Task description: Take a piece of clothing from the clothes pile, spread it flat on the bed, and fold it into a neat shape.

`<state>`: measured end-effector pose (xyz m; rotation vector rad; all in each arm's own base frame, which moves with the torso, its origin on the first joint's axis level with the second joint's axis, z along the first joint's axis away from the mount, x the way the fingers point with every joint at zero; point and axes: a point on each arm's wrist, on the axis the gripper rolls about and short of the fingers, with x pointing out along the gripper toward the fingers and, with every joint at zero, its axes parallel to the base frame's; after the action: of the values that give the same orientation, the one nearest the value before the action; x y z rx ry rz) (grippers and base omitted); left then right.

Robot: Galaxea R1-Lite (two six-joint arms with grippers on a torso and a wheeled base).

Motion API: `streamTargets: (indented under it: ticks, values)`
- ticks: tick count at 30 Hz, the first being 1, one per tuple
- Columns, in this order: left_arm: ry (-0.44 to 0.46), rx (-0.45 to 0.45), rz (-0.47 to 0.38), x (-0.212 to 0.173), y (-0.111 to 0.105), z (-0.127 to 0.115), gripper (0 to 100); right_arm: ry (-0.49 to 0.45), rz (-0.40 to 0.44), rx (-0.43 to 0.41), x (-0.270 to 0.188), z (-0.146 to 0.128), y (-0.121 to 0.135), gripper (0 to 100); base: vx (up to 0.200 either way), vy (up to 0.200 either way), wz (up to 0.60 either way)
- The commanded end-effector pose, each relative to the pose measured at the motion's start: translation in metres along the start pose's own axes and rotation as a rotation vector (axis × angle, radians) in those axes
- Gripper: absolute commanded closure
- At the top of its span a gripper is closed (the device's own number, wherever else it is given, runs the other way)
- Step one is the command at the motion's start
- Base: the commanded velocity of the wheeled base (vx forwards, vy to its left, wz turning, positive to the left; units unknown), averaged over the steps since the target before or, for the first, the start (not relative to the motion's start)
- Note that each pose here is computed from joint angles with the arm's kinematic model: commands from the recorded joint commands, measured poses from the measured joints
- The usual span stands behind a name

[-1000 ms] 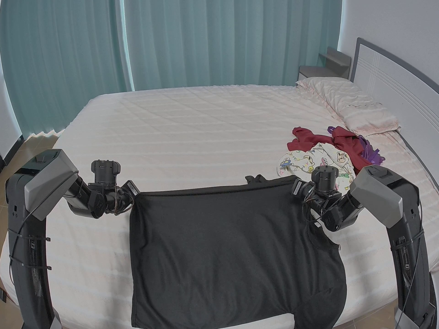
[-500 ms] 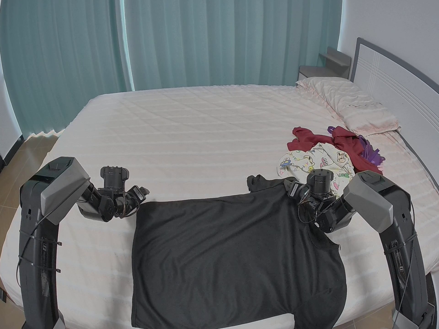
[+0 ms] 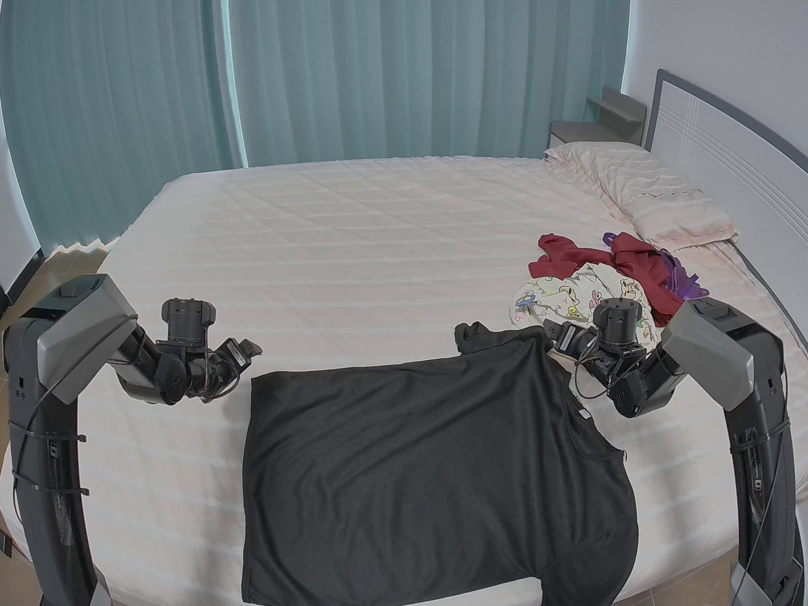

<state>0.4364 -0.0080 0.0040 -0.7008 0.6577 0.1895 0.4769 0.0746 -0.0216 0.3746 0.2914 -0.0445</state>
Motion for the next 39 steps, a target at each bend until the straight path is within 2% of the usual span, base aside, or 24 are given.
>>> streamTargets:
  ticks: [1,3,6,9,16,21,25,26,28,32,33,36,39]
  values:
    - [0.056,-0.004,-0.05,-0.071,0.0,-0.003,0,0.061,0.0,0.004,-0.05,0.024,-0.007,0,0.0,0.0,0.0]
    - [0.109,-0.006,-0.05,-0.097,0.008,-0.02,0,0.113,-0.011,0.005,-0.08,0.02,-0.007,0,0.0,0.0,0.0]
    - [0.171,-0.007,-0.068,-0.121,0.018,-0.04,0,0.123,-0.005,0.053,-0.111,0.018,-0.009,0,-0.133,0.0,0.0]
    - [0.235,-0.009,-0.042,-0.139,0.027,-0.065,0,0.153,-0.021,0.071,-0.134,0.009,-0.017,0,-0.2,0.0,0.0]
    - [0.359,-0.014,0.052,-0.155,0.054,-0.098,0,0.186,-0.04,0.111,-0.169,-0.004,-0.029,0,-0.2,0.0,0.0]
    - [0.413,0.003,0.074,-0.157,0.062,-0.118,0,0.201,-0.037,0.106,-0.18,-0.01,-0.03,0,-0.2,0.0,0.0]
    - [0.417,0.021,0.072,-0.156,0.065,-0.127,0,0.213,-0.033,0.102,-0.185,-0.015,-0.029,0,-0.2,0.0,0.0]
    - [0.382,0.032,0.067,-0.154,0.067,-0.13,0,0.214,-0.029,0.111,-0.188,-0.016,-0.029,0,-0.2,0.0,0.0]
    - [0.38,0.053,0.08,-0.153,0.068,-0.138,0,0.215,-0.024,0.115,-0.188,-0.017,-0.027,0,-0.2,0.0,0.0]
    - [0.346,0.1,0.105,-0.147,0.066,-0.149,0,0.22,-0.024,0.115,-0.188,-0.018,-0.027,0,0.0,0.0,0.0]
    - [0.326,0.138,0.138,-0.142,0.064,-0.158,0,0.223,-0.022,0.113,-0.188,-0.019,-0.026,0,0.0,0.0,0.0]
    - [0.298,0.179,0.175,-0.135,0.061,-0.169,0,0.225,-0.014,0.112,-0.188,-0.021,-0.024,0,0.0,0.0,0.0]
    - [0.265,0.213,0.177,-0.129,0.056,-0.178,0,0.223,0.005,0.122,-0.189,-0.022,-0.018,0,0.0,0.0,0.0]
